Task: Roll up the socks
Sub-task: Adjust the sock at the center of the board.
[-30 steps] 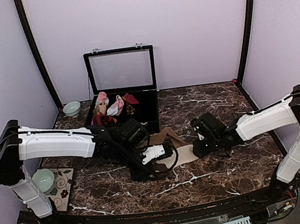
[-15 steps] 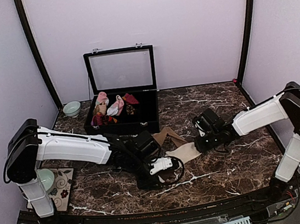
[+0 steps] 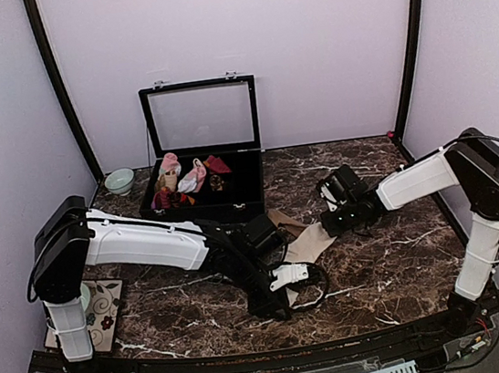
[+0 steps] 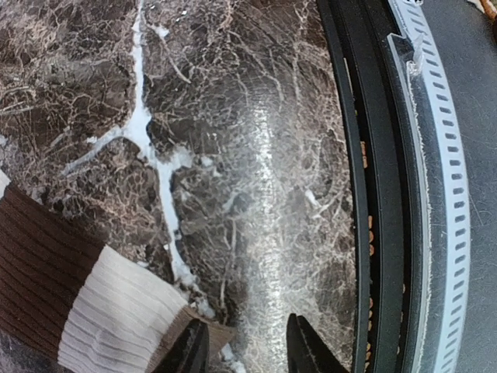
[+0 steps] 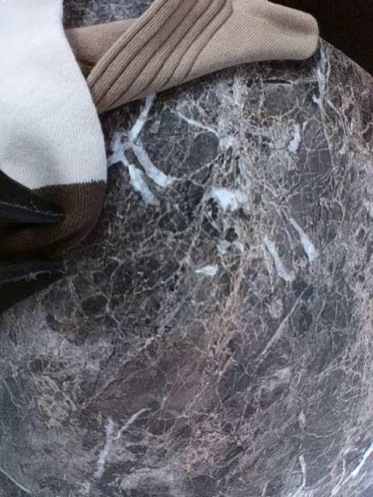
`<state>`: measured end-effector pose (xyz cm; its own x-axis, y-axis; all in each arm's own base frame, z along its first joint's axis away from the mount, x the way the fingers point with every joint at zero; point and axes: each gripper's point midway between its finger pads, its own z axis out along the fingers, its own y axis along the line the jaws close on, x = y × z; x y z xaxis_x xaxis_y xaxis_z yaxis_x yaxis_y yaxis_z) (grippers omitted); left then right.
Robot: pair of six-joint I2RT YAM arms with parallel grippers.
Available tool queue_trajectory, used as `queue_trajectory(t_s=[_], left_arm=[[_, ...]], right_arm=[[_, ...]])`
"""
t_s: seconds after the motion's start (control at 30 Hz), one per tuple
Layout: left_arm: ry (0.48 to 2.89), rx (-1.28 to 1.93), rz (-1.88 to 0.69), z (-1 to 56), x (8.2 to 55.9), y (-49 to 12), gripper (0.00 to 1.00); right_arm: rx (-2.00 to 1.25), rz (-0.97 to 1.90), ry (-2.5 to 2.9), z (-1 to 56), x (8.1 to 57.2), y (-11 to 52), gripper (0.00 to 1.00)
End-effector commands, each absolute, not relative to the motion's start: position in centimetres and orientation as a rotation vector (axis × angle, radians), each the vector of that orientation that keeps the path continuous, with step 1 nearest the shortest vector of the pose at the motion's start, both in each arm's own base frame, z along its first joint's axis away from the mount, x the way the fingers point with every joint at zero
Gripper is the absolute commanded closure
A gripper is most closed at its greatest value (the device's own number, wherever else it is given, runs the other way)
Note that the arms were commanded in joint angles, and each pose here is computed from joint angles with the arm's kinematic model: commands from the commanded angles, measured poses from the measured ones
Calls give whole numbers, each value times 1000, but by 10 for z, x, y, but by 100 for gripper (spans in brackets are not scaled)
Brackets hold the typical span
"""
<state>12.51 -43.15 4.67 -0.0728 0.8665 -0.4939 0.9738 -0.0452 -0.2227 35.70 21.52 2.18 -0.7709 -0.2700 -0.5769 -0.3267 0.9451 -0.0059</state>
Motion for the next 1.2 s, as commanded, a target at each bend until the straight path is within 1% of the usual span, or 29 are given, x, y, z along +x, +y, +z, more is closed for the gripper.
queue_trajectory(t_s=[0.0, 0.13, 0.2, 0.3, 0.37, 0.43, 0.5, 0.6, 0.77, 0.87, 1.03, 1.17], left_arm=[[1957, 2024, -847, 83, 121, -423, 63], [1966, 1958, -974, 123, 128, -389, 63], [1969, 1906, -996, 129, 134, -373, 62], [1990, 1864, -975, 129, 142, -364, 63], [1987, 1878, -980, 127, 139, -360, 63], [1972, 1892, -966, 123, 140, -359, 64], [1964, 1891, -928, 116, 146, -362, 64], [1932, 1853, -759, 105, 178, -366, 65], [1941, 1678, -440, 83, 272, -364, 68], [1938, 1575, -359, 81, 312, -360, 68], [1898, 1534, -286, 71, 335, -361, 68], [1927, 1543, -231, 52, 342, -354, 70]], right_arm=[[-504, 207, 2400, 43, 378, 236, 81], [-590, 303, 2366, 53, 391, 262, 79], [-601, 353, 2334, 63, 397, 273, 77], [-617, 467, 2278, 81, 402, 292, 75], [-647, 476, 2285, 94, 407, 300, 75], [-600, 445, 2320, 94, 401, 289, 76], [-557, 481, 2323, 92, 384, 279, 75], [-494, 468, 2371, 88, 362, 260, 76], [-418, 464, 2455, 70, 332, 238, 78], [-426, 463, 2487, 57, 323, 234, 79], [-422, 497, 2491, 54, 325, 241, 81], [-410, 513, 2512, 44, 326, 244, 83]])
